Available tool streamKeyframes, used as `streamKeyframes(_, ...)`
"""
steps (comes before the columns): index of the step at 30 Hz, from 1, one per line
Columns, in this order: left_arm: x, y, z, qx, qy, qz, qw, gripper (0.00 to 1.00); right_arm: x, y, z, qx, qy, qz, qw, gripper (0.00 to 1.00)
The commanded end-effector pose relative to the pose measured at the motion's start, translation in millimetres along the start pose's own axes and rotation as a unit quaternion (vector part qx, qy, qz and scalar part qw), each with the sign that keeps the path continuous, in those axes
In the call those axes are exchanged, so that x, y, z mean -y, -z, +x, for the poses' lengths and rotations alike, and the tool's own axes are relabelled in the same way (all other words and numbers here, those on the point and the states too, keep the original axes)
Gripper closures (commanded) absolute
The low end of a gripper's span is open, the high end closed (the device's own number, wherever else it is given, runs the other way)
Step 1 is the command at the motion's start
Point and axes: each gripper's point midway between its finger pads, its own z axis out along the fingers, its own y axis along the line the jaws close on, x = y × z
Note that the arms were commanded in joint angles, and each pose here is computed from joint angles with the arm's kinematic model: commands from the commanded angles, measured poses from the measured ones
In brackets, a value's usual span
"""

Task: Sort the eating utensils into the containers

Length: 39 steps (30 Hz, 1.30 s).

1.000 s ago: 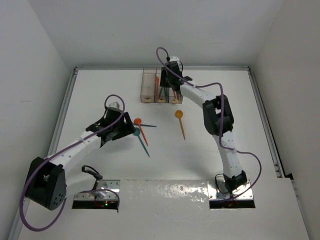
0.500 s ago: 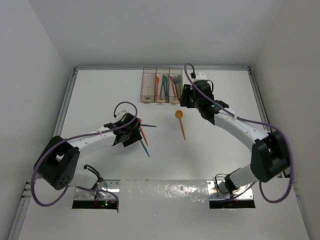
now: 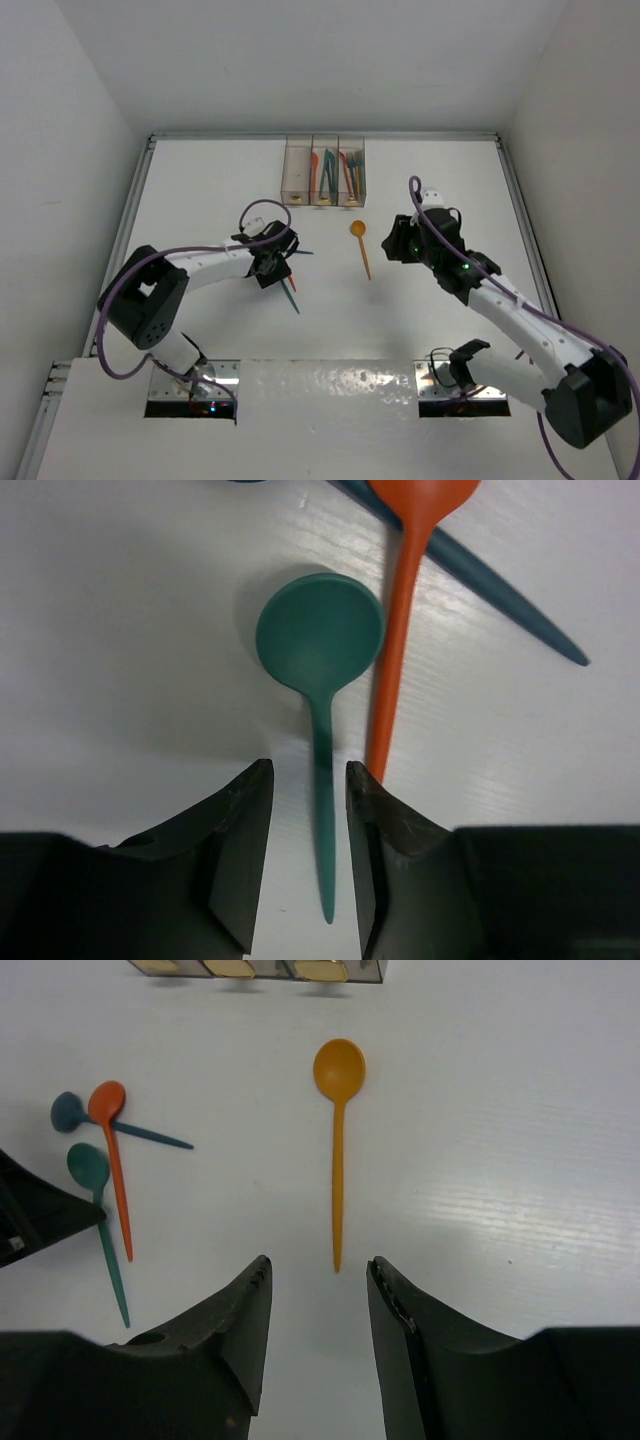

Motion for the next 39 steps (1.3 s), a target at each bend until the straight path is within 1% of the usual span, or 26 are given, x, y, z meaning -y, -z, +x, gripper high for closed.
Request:
streamKeyframes(1,-2,-2,2,0.000,0.002,-0.022,1.000,0.67,-5,16,-1,0.014,-0.013,-0.019,1.000,0.57)
streamKeyframes(4,-9,-9,10,-0.013,-0.005,-0.043,0.999,0.71,-5,24,2,0.020,-0.017,-0.027,0.999,0.57)
streamKeyframes(9,-14,-17,19,-0.027,-0.029,-0.078,0.996,0.72,-4,30,10,0.018,-0.022,-0.034,0.999,0.57)
streamKeyframes(11,-16,-21,23,-0.032,-0.040,-0.093,0.994,0.81,-5,33,13,0.019,-0.024,-0.040,0.999,0.57)
streamKeyframes(12,-19,-22,24,-0.035,-0.042,-0.101,0.993,0.89,-5,34,15,0.017,-0.026,-0.042,0.999,0.57)
streamKeyframes(14,-23,-19,26,-0.038,-0.046,-0.108,0.992,0.99,-6,38,16,0.019,-0.026,-0.049,0.998,0.57)
streamKeyframes(17,-24,-1,14,-0.024,-0.052,-0.105,0.993,1.00,-5,44,20,0.015,-0.022,-0.050,0.998,0.57)
streamKeyframes(20,-3,34,-18,0.018,-0.061,-0.070,0.996,1.00,-5,51,20,0.019,-0.016,-0.055,0.998,0.57)
streamKeyframes(21,7,48,-34,0.042,-0.065,-0.053,0.996,1.00,-5,53,20,0.019,-0.012,-0.058,0.998,0.57)
streamKeyframes(22,28,65,-55,0.066,-0.064,-0.026,0.995,1.00,-6,54,21,0.017,-0.011,-0.060,0.998,0.57)
streamKeyframes(24,50,82,-81,0.101,-0.103,0.001,0.990,1.00,-7,58,22,0.015,-0.009,-0.066,0.998,0.57)
streamKeyframes(25,73,100,-108,0.128,-0.096,0.029,0.987,1.00,-8,58,23,0.012,-0.008,-0.068,0.998,0.57)
streamKeyframes(26,82,105,-123,0.141,-0.128,0.037,0.981,1.00,-8,59,24,0.011,-0.008,-0.068,0.998,0.57)
streamKeyframes(27,92,99,-130,0.139,-0.145,0.039,0.979,1.00,-8,59,24,0.011,-0.010,-0.068,0.998,0.57)
streamKeyframes(28,107,110,-160,0.165,-0.133,0.056,0.976,1.00,-9,60,22,0.012,-0.009,-0.069,0.997,0.57)
streamKeyframes(29,114,98,-168,0.159,-0.169,0.054,0.971,1.00,-9,60,21,0.013,-0.010,-0.069,0.997,0.57)
streamKeyframes(30,121,93,-180,0.162,-0.179,0.061,0.969,1.00,-9,59,21,0.011,-0.010,-0.068,0.998,0.57)
streamKeyframes(31,128,99,-211,0.187,-0.184,0.072,0.962,1.00,-13,59,21,0.012,-0.008,-0.079,0.997,0.57)
streamKeyframes(32,136,82,-215,0.173,-0.200,0.082,0.961,1.00,-13,58,21,0.011,-0.006,-0.080,0.997,0.57)
streamKeyframes(33,139,76,-226,0.176,-0.206,0.087,0.959,1.00,-12,57,22,0.011,-0.004,-0.078,0.997,0.57)
streamKeyframes(34,146,80,-252,0.201,-0.214,0.098,0.951,1.00,-11,57,20,0.009,-0.006,-0.071,0.997,0.57)
streamKeyframes(35,154,63,-253,0.186,-0.232,0.109,0.948,1.00,-11,57,19,0.006,-0.007,-0.069,0.998,0.57)
streamKeyframes(36,166,70,-272,0.209,-0.239,0.124,0.940,1.00,-11,58,18,0.003,-0.004,-0.068,0.998,0.57)
streamKeyframes(37,166,66,-284,0.219,-0.262,0.118,0.933,1.00,-8,57,17,0.003,-0.002,-0.058,0.998,0.57)
streamKeyframes(38,172,48,-284,0.211,-0.277,0.120,0.930,1.00,-6,56,18,0.000,-0.002,-0.053,0.999,0.57)
streamKeyframes(39,179,49,-294,0.224,-0.283,0.128,0.924,1.00,-6,55,20,-0.001,-0.005,-0.051,0.999,0.57)
